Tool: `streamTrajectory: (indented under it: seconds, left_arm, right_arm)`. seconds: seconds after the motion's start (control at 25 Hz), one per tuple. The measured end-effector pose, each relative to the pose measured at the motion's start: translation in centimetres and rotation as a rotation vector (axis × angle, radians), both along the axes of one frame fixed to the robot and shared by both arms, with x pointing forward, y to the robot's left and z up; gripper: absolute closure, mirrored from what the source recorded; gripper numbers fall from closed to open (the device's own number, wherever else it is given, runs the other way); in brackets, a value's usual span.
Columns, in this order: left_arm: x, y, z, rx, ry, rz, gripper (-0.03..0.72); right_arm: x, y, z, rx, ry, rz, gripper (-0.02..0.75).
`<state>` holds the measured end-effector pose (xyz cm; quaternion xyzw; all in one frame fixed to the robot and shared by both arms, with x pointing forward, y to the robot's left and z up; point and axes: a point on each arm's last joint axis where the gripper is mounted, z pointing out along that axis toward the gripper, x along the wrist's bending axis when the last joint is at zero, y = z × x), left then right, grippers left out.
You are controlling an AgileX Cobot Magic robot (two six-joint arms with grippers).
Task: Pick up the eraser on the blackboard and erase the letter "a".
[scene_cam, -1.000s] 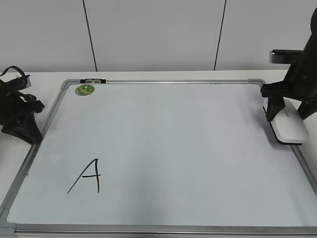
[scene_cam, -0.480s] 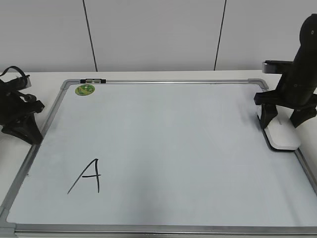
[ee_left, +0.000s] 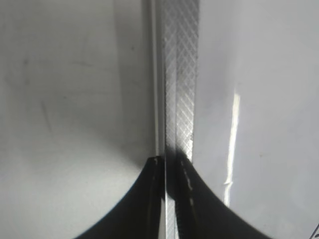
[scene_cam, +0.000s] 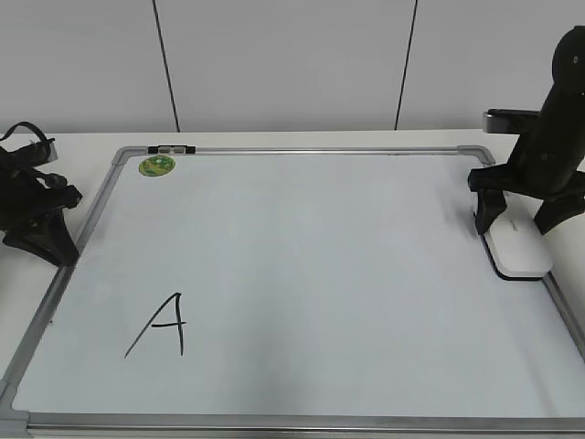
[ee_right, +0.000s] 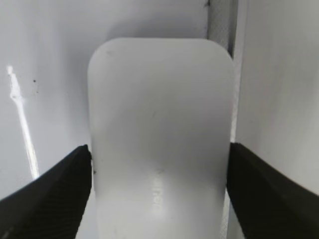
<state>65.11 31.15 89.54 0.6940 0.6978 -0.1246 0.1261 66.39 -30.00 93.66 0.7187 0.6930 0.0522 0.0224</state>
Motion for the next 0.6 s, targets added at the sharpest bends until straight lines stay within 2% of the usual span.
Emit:
streamTrajectory:
  seconds: [0.16,0.36,0.48,0.6]
  left_arm:
    - [0.0,0.0,0.0,0.000,0.000,0.000,0.653]
    - [0.1,0.1,0.1,-0.001,-0.004,0.002,0.630]
    - [0.7,0.2,0.5,-0.001,-0.024,0.002,0.522]
    - [1.7,0.4,1.7,-0.004,-0.048,0.013,0.349]
  right_arm:
    - [0.3,0.0,0.6,0.000,-0.003,0.006,0.100]
    - [1.1,0.0,3.4,0.000,-0.009,0.024,0.104]
    - [1.6,0.0,4.9,-0.002,-0.029,0.046,0.111]
    - [2.0,0.0,6.3,-0.005,-0.057,0.063,0.117]
